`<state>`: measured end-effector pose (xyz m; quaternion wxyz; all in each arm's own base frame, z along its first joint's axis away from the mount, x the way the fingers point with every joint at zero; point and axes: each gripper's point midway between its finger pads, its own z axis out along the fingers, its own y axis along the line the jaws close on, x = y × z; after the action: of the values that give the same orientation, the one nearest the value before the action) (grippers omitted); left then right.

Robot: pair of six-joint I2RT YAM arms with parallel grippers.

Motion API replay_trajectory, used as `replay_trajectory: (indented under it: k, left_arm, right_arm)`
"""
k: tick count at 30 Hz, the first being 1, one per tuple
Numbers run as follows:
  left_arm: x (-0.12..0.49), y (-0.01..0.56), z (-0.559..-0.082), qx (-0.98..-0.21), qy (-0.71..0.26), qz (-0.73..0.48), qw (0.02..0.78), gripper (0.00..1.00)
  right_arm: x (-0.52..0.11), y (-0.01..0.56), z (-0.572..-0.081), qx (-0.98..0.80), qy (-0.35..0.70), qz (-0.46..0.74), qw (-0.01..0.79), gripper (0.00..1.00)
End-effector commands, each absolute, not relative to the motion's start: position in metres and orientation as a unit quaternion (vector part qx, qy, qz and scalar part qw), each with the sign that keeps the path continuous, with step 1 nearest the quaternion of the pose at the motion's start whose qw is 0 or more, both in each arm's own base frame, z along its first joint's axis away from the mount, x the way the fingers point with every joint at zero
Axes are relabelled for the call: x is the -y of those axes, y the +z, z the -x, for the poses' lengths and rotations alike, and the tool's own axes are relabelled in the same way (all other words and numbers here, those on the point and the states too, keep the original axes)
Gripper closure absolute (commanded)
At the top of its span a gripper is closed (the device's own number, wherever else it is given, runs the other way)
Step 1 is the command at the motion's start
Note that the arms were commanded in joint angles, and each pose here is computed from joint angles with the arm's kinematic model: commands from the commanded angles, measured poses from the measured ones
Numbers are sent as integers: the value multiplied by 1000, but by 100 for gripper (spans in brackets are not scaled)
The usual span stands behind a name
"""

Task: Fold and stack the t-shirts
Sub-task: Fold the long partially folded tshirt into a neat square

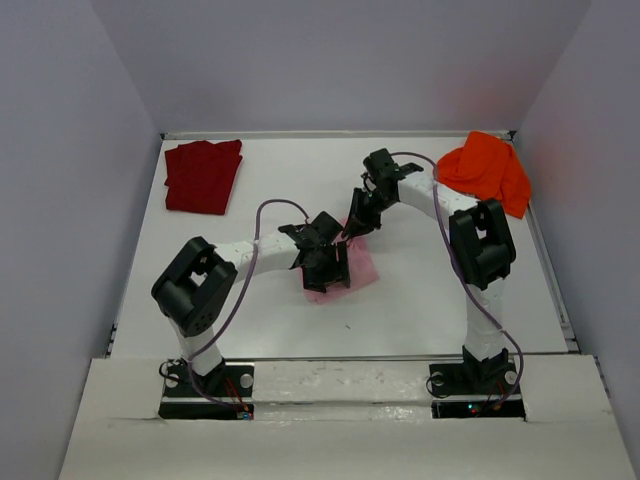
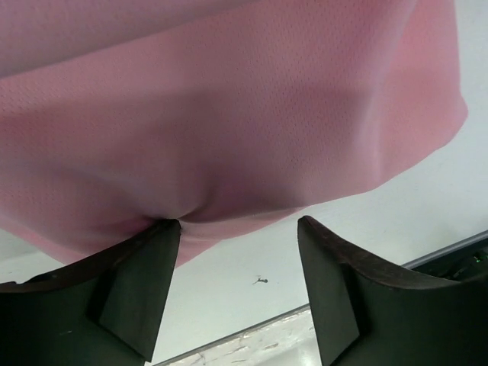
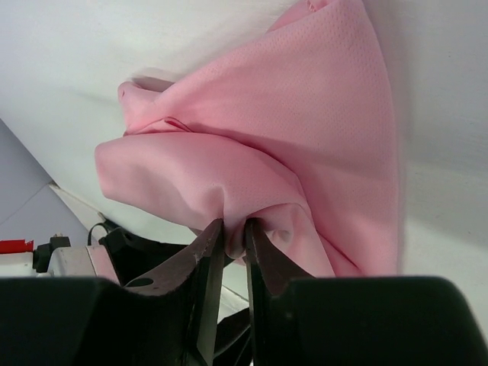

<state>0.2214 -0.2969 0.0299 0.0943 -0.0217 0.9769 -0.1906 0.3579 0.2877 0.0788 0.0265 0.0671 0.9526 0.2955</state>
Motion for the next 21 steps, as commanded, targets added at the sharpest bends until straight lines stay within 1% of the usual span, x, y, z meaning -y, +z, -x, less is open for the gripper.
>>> replay_trajectory:
  k: [1, 3, 4, 5, 9, 11, 12, 13, 14, 15, 16, 17, 21]
  left_arm:
    - [269, -3, -211, -989, -126, 7, 77, 21]
    - [268, -6, -207, -989, -128, 6, 73, 22]
    - [268, -6, -207, -989, -128, 6, 73, 22]
    - [267, -6, -205, -989, -128, 5, 72, 22]
    - [266, -7, -203, -989, -129, 4, 69, 23]
    - [265, -9, -202, -989, -129, 3, 67, 29]
    - [266, -10, -200, -989, -133, 3, 64, 33]
    - [266, -11, -199, -989, -135, 2, 63, 44]
    - [266, -12, -198, -989, -137, 3, 60, 48]
    - [267, -12, -198, -989, -136, 4, 59, 48]
    - [268, -12, -198, -988, -139, 5, 59, 54]
    - [268, -12, -197, -988, -141, 4, 58, 55]
    - [266, -11, -195, -988, -140, 8, 57, 55]
  right_arm:
    - [-295, 100, -367, -948, 308, -62, 46, 75]
    - [-297, 97, -373, -949, 305, -63, 46, 74]
    - [-298, 91, -375, -951, 300, -66, 41, 70]
    - [-295, 94, -385, -951, 298, -70, 54, 69]
    - [-296, 93, -401, -950, 298, -73, 63, 68]
    - [-301, 101, -408, -947, 306, -71, 68, 68]
    - [-297, 98, -412, -947, 304, -76, 67, 68]
    - [-299, 100, -415, -947, 305, -74, 71, 68]
    - [-299, 99, -416, -947, 305, -74, 71, 68]
    - [-299, 96, -417, -948, 303, -75, 69, 68]
    - [-299, 96, -419, -948, 302, -75, 71, 68]
    - [-299, 95, -420, -948, 301, -76, 72, 68]
    - [-289, 87, -427, -950, 289, -92, 71, 69]
